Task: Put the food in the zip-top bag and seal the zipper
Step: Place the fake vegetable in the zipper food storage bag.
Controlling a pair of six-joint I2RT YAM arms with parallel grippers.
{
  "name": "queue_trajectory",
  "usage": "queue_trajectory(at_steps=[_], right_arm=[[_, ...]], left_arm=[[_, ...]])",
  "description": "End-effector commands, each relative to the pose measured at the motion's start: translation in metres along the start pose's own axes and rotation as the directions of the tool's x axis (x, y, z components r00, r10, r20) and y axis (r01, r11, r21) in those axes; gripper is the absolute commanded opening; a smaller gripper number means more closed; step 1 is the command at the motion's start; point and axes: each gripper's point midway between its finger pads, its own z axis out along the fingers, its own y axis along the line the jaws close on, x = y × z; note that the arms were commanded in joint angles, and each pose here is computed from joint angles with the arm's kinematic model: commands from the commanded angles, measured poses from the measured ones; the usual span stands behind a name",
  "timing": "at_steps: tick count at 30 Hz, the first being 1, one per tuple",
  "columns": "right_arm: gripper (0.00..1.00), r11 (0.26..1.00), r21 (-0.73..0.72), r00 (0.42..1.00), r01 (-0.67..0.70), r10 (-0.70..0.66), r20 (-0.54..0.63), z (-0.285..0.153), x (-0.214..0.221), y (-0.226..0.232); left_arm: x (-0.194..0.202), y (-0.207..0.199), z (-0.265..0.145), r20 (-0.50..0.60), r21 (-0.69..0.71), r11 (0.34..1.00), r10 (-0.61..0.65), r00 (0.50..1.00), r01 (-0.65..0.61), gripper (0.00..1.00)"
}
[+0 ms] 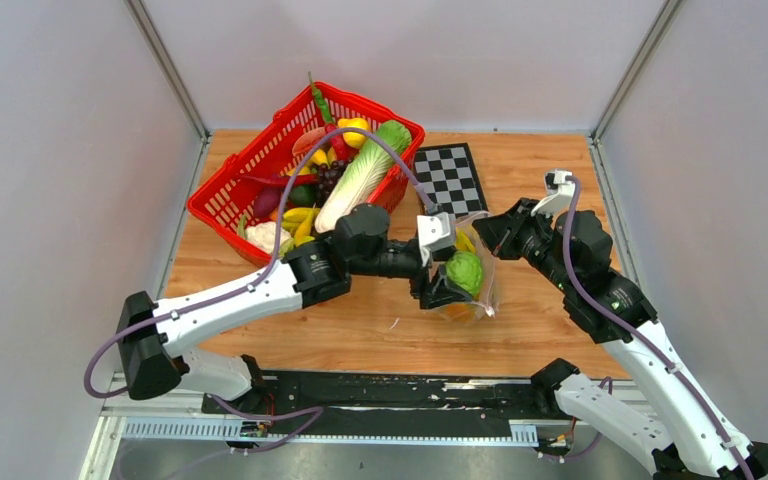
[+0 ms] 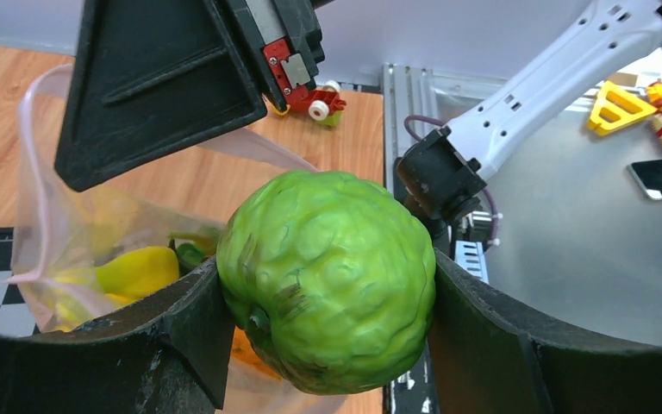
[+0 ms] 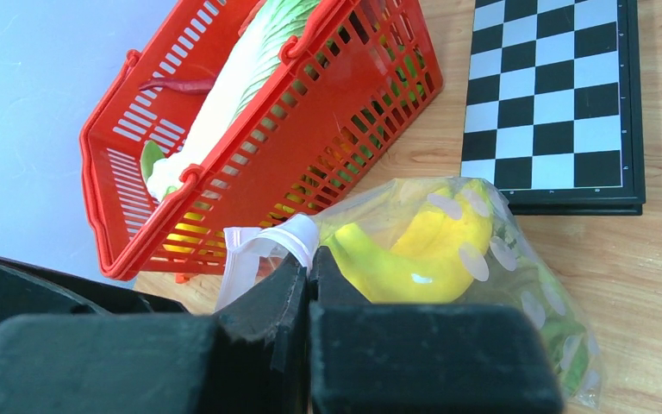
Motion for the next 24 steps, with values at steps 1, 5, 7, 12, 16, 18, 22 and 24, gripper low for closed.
queue_trajectory(at_steps=[1,5,7,12,16,18,22,24], right_arm=[[0.0,0.996,-0.082,0.996,-0.018,0.026,0.086,-0.009,-0.027,0.023],[0.0,0.996,-0.085,0.996,-0.018,0.025,0.089,-0.012,-0.028,0.024],[0.0,0.996,-0.084,0.995,-0.016,0.025,0.098,-0.014,-0.03,0.024],[0.0,0.996,-0.085,0.995,-0.017,0.025,0.096,-0.013,-0.029,0.024],[0.0,0.997,-0.081,0.995,-0.015,0.023,0.093,-0.012,-0.028,0.023],[0.0,0.997,-0.073,0.995,-0.013,0.019,0.095,-0.012,-0.028,0.021],[0.0,0.998,-0.061,0.995,-0.012,0.018,0.095,-0.01,-0.027,0.019],[0.0,0.998,-0.064,0.996,-0.013,0.019,0.092,-0.009,-0.027,0.02]], left_arm=[[-0.009,0.02,0.014,0.006,-0.115,0.991,0.07,0.998,-0.068,0.42],[0.016,0.035,0.021,-0.086,-0.181,0.981,0.051,0.995,-0.066,0.42],[0.029,0.042,0.021,-0.143,-0.214,0.973,0.057,0.988,-0.087,0.44],[0.03,0.058,0.018,-0.162,-0.312,0.944,0.054,0.985,-0.103,0.62],[0.02,0.057,0.017,-0.157,-0.312,0.945,0.052,0.986,-0.1,0.86],[0.013,0.049,0.016,-0.15,-0.278,0.956,0.052,0.987,-0.093,0.94],[0.0,0.038,0.008,-0.124,-0.25,0.965,0.048,0.991,-0.078,1.0],[-0.006,0.035,0.002,-0.118,-0.256,0.964,0.046,0.992,-0.076,1.0]])
